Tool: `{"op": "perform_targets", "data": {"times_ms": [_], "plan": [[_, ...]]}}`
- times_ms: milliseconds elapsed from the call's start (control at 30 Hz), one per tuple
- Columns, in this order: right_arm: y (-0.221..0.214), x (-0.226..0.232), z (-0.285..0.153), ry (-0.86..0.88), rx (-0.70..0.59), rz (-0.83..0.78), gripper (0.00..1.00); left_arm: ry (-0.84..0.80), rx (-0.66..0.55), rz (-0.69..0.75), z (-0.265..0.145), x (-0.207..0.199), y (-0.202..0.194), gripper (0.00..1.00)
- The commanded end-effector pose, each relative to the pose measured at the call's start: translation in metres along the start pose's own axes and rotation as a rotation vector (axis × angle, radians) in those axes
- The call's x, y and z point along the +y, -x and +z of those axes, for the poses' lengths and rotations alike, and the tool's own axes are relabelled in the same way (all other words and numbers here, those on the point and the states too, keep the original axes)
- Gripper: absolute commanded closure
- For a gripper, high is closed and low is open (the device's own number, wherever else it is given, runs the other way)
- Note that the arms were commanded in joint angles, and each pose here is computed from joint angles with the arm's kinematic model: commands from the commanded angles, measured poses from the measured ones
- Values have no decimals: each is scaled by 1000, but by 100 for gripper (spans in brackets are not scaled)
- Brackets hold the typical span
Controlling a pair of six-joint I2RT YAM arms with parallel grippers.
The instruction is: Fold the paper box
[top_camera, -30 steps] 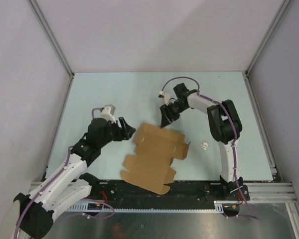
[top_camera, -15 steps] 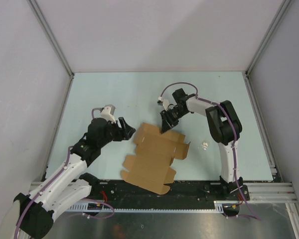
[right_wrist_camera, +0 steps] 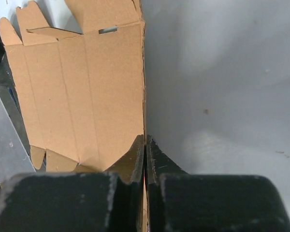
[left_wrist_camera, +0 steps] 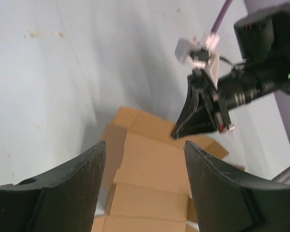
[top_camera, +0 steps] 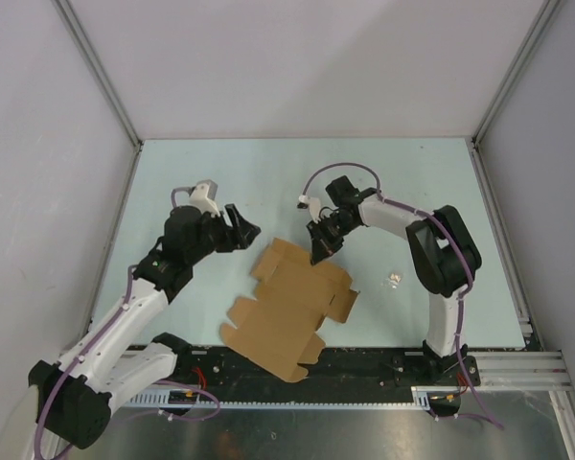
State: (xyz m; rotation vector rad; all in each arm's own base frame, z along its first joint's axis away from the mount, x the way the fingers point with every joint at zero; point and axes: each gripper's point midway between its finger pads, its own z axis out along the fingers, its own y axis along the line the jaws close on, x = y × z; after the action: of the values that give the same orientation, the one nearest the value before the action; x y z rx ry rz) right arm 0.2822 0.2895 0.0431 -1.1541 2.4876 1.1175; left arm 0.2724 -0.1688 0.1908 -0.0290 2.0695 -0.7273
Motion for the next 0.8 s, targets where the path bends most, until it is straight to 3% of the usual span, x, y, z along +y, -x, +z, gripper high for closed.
{"op": "perform_targets", "data": {"times_ms": [0,267,767], "plan": [[22,18,-18,-97,-77,-84,100,-80,-102,41,-9,-27,52,29],[45,68,-58,-79,-190,-187,100,-198,-76,90,-10,-52,66,30],[34,141,-90,152,-219,-259,100,-455,-77,176,-28,-110,91,33]]}}
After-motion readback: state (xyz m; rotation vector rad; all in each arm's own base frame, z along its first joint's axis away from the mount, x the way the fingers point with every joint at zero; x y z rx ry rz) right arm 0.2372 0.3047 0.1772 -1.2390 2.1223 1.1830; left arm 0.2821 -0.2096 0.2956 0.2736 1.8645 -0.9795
